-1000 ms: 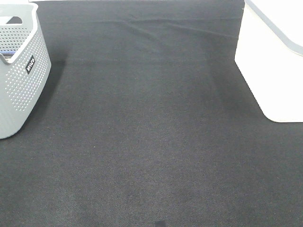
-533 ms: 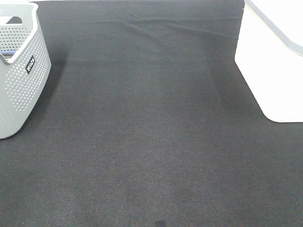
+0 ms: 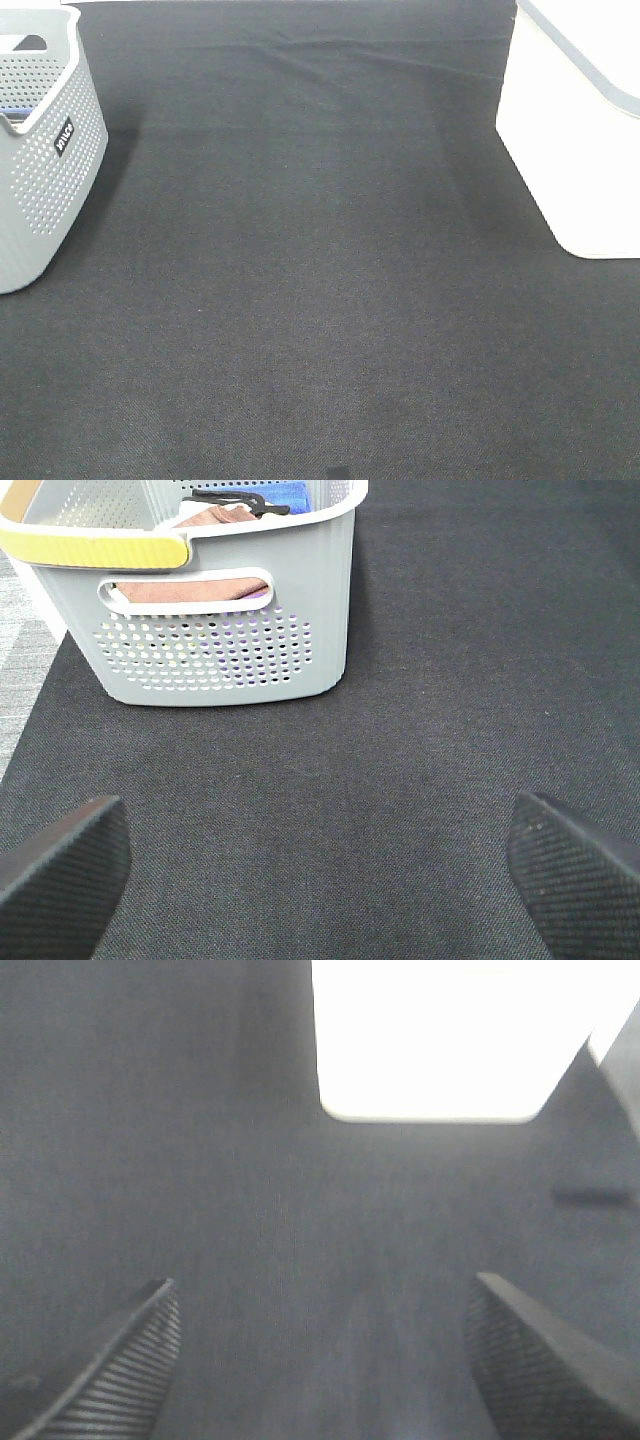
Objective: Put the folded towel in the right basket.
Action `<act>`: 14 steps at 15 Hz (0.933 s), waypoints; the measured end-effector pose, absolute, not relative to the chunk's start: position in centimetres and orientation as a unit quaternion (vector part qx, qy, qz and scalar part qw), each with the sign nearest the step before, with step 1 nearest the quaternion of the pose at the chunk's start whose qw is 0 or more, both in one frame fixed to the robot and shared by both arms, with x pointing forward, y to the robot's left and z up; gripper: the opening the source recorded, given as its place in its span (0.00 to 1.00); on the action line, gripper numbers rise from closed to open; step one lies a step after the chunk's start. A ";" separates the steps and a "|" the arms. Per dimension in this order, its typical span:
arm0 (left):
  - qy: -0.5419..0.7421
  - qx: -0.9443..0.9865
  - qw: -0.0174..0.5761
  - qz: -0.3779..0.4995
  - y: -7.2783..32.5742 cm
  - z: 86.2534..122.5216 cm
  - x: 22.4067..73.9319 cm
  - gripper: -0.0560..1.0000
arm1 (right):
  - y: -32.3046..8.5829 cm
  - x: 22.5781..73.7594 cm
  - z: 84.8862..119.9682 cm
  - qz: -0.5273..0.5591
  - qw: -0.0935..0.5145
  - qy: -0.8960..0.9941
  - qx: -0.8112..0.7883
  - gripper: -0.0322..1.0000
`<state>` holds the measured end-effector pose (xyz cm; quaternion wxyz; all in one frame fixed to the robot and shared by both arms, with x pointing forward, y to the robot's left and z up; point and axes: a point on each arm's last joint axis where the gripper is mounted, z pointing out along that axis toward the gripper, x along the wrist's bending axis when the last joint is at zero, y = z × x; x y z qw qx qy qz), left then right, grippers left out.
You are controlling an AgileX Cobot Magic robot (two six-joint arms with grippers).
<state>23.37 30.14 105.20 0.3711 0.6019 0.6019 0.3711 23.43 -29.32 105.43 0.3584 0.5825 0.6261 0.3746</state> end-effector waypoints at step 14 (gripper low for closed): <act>0.602 0.602 0.371 0.371 30.1 105.2 23.4 0.98 | -29.3 23.1 105.4 0.381 0.363 0.623 0.579 0.75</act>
